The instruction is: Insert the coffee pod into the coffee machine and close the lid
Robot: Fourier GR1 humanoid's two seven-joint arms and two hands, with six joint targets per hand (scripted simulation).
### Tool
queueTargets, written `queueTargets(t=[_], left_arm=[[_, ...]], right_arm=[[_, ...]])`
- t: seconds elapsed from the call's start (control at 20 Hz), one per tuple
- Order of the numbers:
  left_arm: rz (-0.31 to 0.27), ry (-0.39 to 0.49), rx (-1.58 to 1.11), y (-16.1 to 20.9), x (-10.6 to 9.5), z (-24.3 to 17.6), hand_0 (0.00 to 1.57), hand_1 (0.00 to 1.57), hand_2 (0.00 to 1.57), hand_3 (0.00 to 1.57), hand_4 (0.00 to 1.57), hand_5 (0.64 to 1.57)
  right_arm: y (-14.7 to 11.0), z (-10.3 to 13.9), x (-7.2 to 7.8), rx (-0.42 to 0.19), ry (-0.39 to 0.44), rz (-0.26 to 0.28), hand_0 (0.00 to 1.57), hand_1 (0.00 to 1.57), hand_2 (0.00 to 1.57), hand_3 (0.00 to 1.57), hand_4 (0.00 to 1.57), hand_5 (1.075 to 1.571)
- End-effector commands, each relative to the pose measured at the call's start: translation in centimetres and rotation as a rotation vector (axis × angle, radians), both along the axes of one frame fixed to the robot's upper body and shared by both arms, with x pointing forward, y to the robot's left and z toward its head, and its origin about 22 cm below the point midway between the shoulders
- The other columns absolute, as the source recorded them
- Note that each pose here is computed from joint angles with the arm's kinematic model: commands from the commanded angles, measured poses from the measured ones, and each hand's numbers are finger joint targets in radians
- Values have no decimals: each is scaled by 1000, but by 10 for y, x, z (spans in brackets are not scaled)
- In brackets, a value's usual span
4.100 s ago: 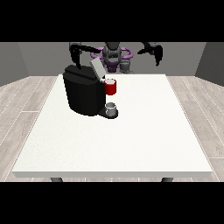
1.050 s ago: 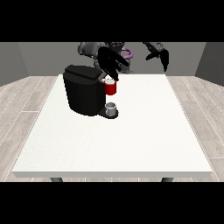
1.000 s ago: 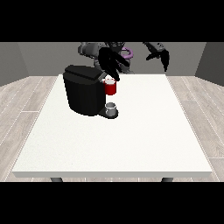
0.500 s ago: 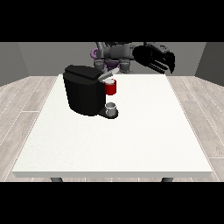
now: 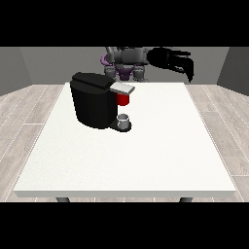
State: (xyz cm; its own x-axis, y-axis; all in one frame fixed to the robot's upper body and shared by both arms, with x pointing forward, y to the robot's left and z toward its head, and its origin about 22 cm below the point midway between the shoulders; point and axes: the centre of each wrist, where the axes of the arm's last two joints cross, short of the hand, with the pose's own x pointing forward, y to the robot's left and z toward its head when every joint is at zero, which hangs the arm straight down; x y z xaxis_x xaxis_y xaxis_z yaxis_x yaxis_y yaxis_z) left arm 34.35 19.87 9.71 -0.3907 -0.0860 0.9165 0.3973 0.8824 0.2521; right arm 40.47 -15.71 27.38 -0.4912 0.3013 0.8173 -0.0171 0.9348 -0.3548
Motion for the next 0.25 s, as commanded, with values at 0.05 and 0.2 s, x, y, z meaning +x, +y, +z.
queueTargets(t=[0.05,0.2], left_arm=[[49,63,-16,12,-9,-20,0,0,0,0,248,1571],[147,128,-31,35,-23,-56,0,0,0,0,266,1571]], right_arm=[[40,-40,-5,33,-15,131,0,0,0,0,181,1571],[65,-84,-23,23,61,224,0,0,0,0,259,1571]])
